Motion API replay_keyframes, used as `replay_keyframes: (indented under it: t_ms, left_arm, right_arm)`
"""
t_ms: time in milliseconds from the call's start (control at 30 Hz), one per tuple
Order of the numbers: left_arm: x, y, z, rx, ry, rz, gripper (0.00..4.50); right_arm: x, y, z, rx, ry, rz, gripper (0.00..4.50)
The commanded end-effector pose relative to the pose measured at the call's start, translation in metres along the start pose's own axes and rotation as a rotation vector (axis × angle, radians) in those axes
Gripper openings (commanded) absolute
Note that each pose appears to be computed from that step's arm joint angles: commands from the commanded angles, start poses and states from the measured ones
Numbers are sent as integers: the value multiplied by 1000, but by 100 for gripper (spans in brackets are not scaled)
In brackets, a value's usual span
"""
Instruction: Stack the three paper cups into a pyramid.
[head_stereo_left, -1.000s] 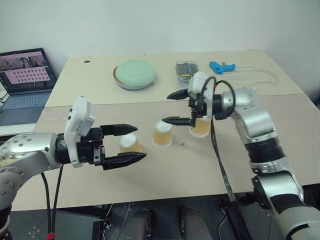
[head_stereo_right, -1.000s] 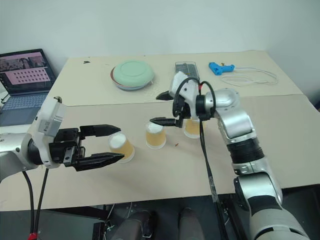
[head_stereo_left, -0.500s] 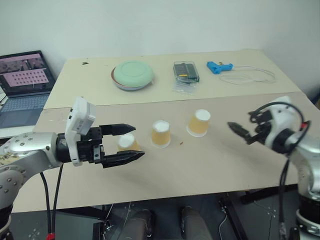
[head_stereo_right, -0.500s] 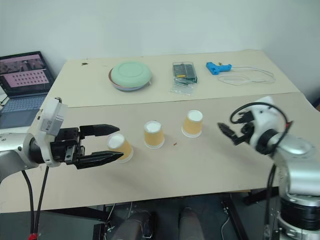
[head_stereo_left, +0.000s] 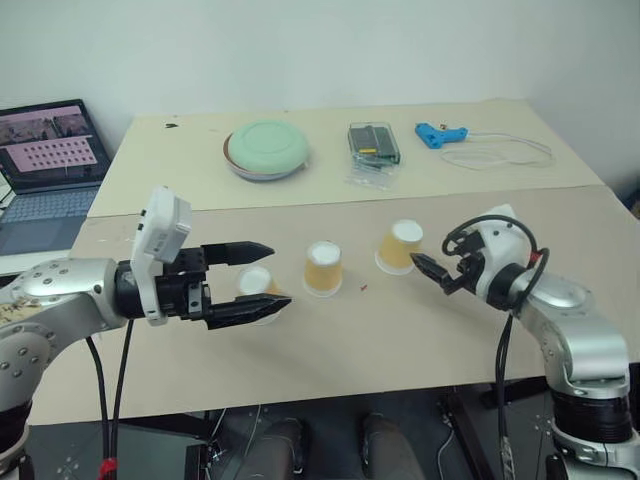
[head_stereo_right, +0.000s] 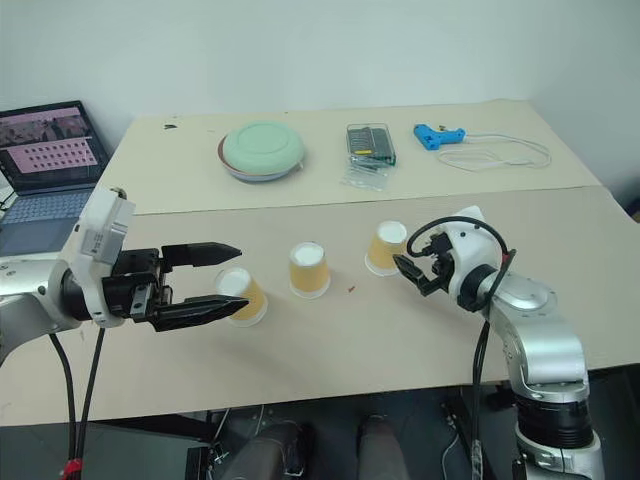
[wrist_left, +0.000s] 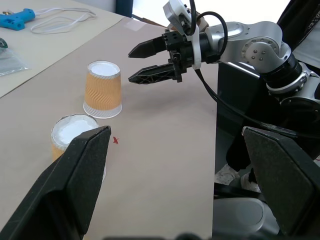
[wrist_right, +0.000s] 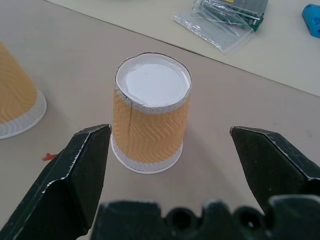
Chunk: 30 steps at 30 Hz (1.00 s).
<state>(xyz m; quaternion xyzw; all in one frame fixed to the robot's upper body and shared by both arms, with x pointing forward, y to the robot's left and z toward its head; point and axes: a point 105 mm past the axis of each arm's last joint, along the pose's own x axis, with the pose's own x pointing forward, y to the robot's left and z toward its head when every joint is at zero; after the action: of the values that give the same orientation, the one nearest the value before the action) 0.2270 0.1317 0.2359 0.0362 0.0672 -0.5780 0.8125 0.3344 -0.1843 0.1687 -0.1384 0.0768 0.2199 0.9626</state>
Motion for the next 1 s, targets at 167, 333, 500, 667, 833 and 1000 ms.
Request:
replay_keyframes:
  t_ms: [167,333,500,667,833,1000]
  left_arm:
    - [-4,-3,9,48,-17,25,450]
    - [-5,-4,9,47,-16,33,450]
    - [-6,-5,9,50,-18,45,450]
    - [-7,-5,10,50,-21,53,450]
    - [-8,-4,11,52,-21,64,450]
    - [-8,-3,11,52,-22,67,450]
  right_arm:
    - [22,4,20,-17,-89,12,445]
    - [35,5,26,-10,-111,22,445]
    - [41,0,26,1,-115,16,445]
    - [41,-1,24,14,-111,33,445]
    - [40,1,26,19,-125,45,313]
    - [41,3,25,26,-127,52,266]
